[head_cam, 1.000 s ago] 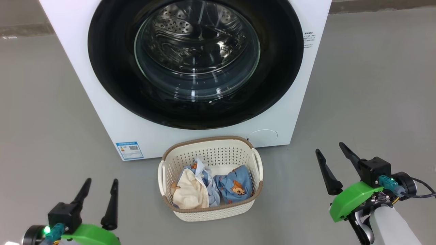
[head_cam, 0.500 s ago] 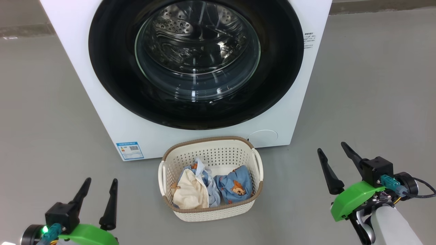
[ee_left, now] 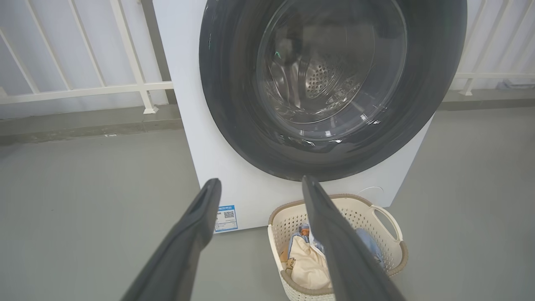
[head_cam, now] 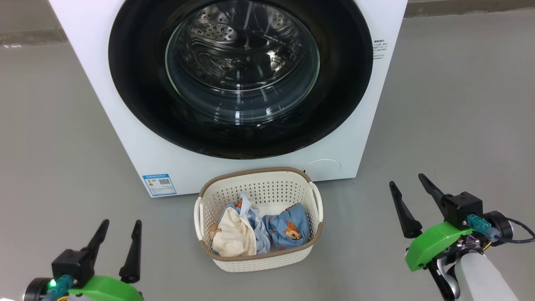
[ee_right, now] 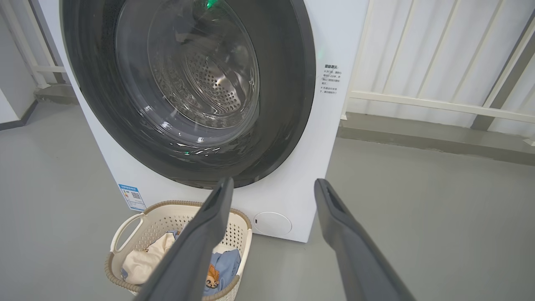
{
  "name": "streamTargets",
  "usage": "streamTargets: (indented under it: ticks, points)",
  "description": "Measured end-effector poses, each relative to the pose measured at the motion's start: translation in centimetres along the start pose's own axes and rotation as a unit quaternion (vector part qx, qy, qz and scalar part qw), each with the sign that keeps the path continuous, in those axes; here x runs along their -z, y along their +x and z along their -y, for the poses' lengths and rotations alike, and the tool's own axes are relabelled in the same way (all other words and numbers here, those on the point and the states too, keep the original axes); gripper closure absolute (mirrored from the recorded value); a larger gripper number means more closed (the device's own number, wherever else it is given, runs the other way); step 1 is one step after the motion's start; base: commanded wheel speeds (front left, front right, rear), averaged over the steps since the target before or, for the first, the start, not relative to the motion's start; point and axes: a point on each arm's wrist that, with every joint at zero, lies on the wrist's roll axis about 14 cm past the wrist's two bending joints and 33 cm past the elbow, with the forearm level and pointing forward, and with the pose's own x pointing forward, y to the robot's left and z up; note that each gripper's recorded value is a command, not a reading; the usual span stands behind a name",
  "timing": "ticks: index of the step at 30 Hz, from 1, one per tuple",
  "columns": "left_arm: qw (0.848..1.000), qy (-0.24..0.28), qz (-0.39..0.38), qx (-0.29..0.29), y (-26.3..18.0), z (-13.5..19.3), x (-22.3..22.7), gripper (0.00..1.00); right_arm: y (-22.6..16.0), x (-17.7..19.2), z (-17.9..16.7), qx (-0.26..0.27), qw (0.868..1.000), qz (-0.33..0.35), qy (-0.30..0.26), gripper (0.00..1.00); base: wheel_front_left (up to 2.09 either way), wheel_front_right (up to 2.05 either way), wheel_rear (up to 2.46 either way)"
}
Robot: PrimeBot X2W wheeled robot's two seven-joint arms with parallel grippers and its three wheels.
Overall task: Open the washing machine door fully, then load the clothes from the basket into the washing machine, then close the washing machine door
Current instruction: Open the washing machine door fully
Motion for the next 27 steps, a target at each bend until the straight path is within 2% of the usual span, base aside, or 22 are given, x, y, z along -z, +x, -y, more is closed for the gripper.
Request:
streamTargets:
  ticks: [6, 12, 27]
  points:
    - [1.000, -0.001, -0.010, 0.006, 0.1, 0.2, 0.6, 0.00, 0.1, 0.2, 0.0, 0.000, 1.000, -0.002, 0.001, 0.00, 0.12, 0.12, -0.24]
    - [1.000, 0.001, -0.010, 0.007, 0.4, 0.1, 0.5, 0.00, 0.2, 0.4, -0.2, -0.001, 1.000, -0.005, 0.004, 0.00, 0.57, 0.57, -1.14]
    - [1.000, -0.005, -0.014, 0.002, 0.6, -0.4, 0.9, 0.00, 0.4, 1.1, -0.3, -0.003, 1.000, -0.013, 0.006, 0.00, 1.15, 1.15, -2.30]
